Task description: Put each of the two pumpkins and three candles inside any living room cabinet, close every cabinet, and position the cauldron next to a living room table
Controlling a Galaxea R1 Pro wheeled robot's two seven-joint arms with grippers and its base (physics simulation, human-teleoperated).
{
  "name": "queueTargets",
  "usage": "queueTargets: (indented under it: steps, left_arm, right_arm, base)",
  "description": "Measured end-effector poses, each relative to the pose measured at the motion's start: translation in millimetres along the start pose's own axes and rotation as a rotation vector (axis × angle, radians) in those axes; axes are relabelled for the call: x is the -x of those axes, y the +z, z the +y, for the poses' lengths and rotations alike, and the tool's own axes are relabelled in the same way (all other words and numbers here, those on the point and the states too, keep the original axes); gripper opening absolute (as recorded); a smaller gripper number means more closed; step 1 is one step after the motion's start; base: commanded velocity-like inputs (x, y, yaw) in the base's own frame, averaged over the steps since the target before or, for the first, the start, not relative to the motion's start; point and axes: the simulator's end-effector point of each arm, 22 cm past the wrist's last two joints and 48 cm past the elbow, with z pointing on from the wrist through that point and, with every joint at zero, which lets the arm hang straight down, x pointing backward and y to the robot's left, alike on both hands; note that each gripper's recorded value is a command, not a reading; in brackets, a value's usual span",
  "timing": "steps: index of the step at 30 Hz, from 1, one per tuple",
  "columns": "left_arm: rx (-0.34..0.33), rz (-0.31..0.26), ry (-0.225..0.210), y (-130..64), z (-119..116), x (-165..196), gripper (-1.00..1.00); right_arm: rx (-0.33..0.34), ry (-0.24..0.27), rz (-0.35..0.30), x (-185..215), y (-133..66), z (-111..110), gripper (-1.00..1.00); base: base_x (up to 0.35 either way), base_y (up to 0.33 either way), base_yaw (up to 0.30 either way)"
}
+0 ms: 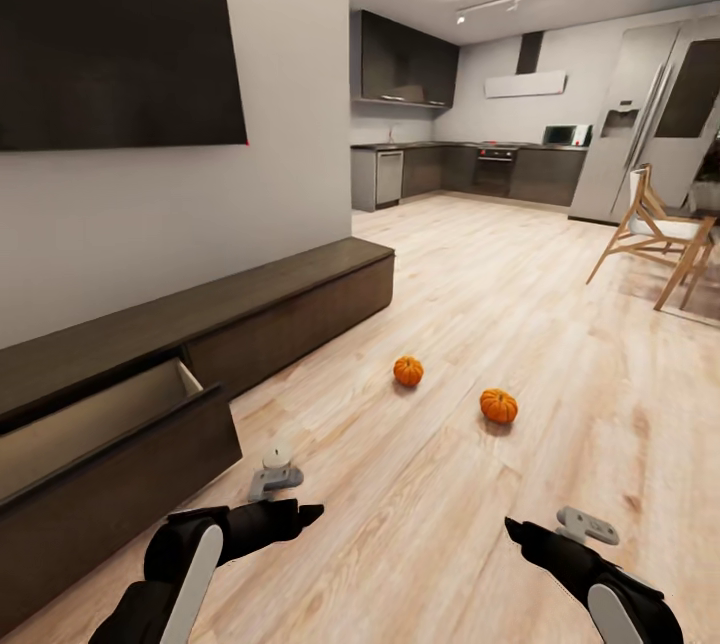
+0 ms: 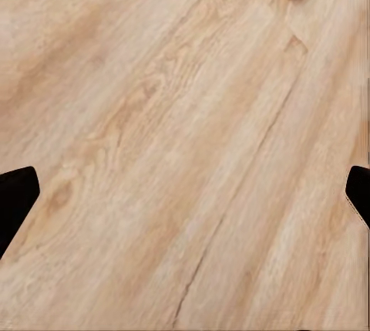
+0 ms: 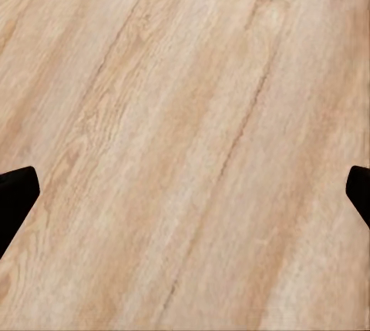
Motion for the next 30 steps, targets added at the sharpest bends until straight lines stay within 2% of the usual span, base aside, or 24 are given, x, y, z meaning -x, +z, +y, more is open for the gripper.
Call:
queueTargets:
  steps: [8,25,30]
  left_arm:
    - [-0.002,-0.003,0.003,-1.4,-1,1,1.0]
    - [-0.007,-0.003,0.004,-1.0,-4,1,1.0]
    - [-0.01,0.0,0.008,-0.2,-7,0,1.0]
  right_arm:
    - [0.0,0.001,-0.002,1,-0.9,0,1.0]
    - [-0.003,0.003,-0.001,0,-0.6,-1,1.0]
    - [-0.007,0.023,-0.009,5,-0.5,-9,1.0]
  base:
    - [0.219,-0.21,-0.257]
    - [0.218,-0.213,-0.005]
    - [0.208,-0.226,0.0]
